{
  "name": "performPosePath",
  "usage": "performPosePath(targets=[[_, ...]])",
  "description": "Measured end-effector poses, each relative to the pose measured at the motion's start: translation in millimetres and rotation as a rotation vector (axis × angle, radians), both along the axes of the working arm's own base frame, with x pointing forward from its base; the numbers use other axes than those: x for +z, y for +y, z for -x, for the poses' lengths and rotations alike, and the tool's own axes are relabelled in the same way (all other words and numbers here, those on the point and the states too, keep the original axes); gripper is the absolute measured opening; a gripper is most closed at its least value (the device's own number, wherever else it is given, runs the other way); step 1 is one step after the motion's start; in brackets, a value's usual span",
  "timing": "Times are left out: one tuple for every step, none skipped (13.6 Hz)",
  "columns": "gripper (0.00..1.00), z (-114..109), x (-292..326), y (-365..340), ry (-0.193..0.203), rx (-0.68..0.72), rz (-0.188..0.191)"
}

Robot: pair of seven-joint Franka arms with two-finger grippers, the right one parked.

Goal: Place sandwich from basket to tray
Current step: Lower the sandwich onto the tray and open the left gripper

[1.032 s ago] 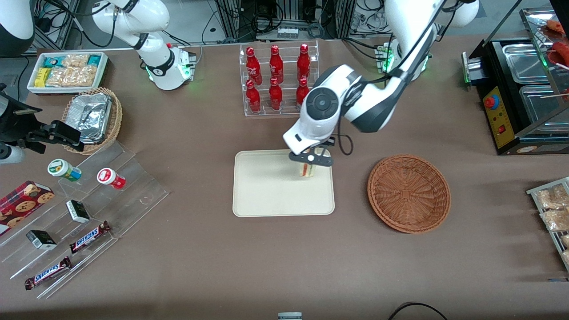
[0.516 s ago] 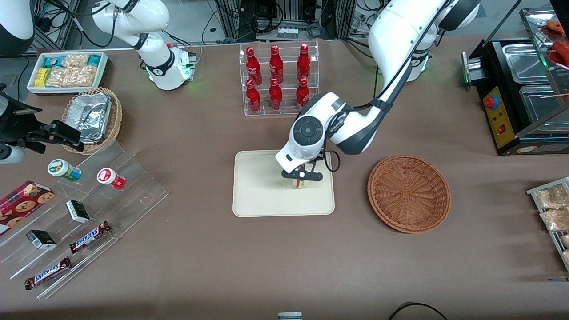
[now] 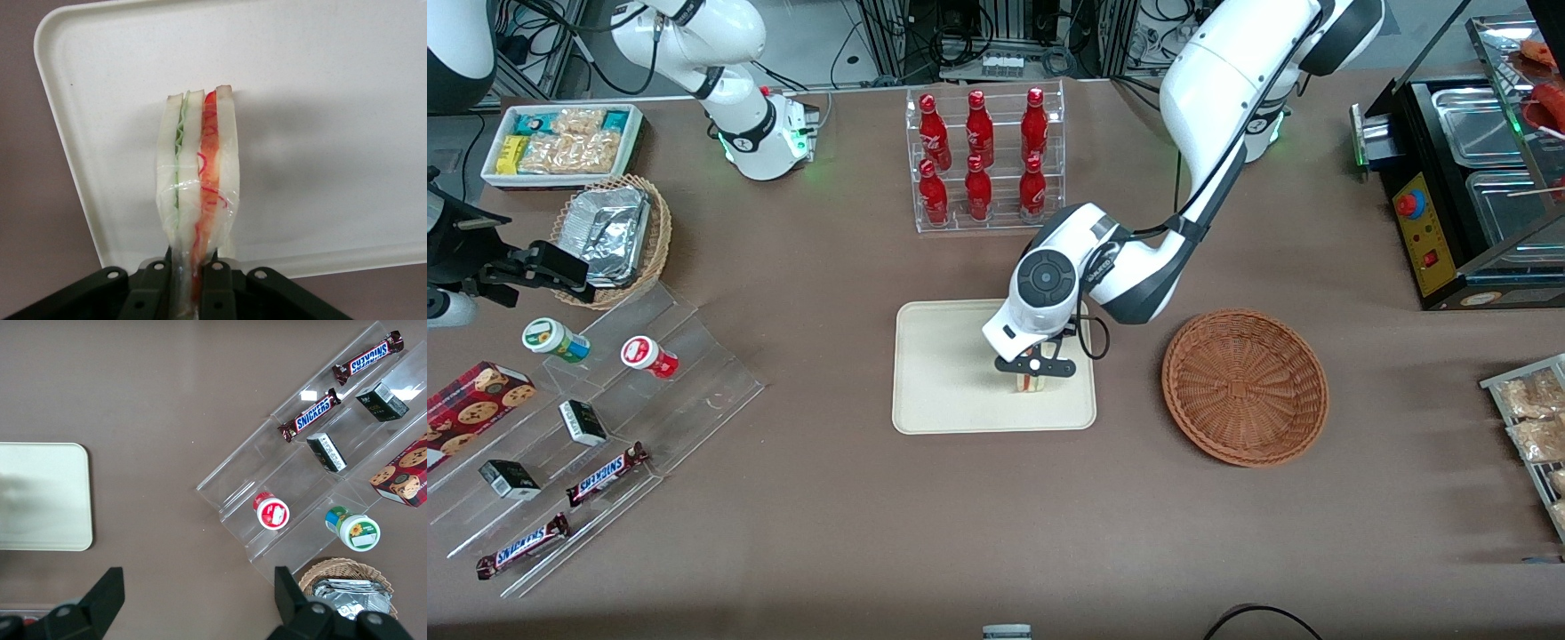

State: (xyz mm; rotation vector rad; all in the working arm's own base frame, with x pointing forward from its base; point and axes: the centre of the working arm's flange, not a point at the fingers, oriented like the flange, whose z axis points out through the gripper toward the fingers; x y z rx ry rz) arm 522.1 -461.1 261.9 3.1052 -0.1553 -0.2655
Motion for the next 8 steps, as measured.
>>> performPosePath(targets=[[0.15,-0.7,-3.4,0.1,-0.001,0.001,0.001],[0.15,-2.0,-7.1,0.5,-0.004,0.004,0.003],[0.15,-4.5,-11.5,2.3,-0.009,0.009,0.003],[0.15,-6.9,-16.3,5.0,-0.009,0.014,0.0],[0.15,-8.7,-21.0,7.6,-0.007,0.019,-0.005],[0.15,-9.7,-25.1,9.0,-0.006,0.022,-0.007],[0.15,-10.1,-27.7,9.2,-0.006,0.023,-0.007],[0.15,-10.2,-28.1,8.9,-0.007,0.027,-0.007]])
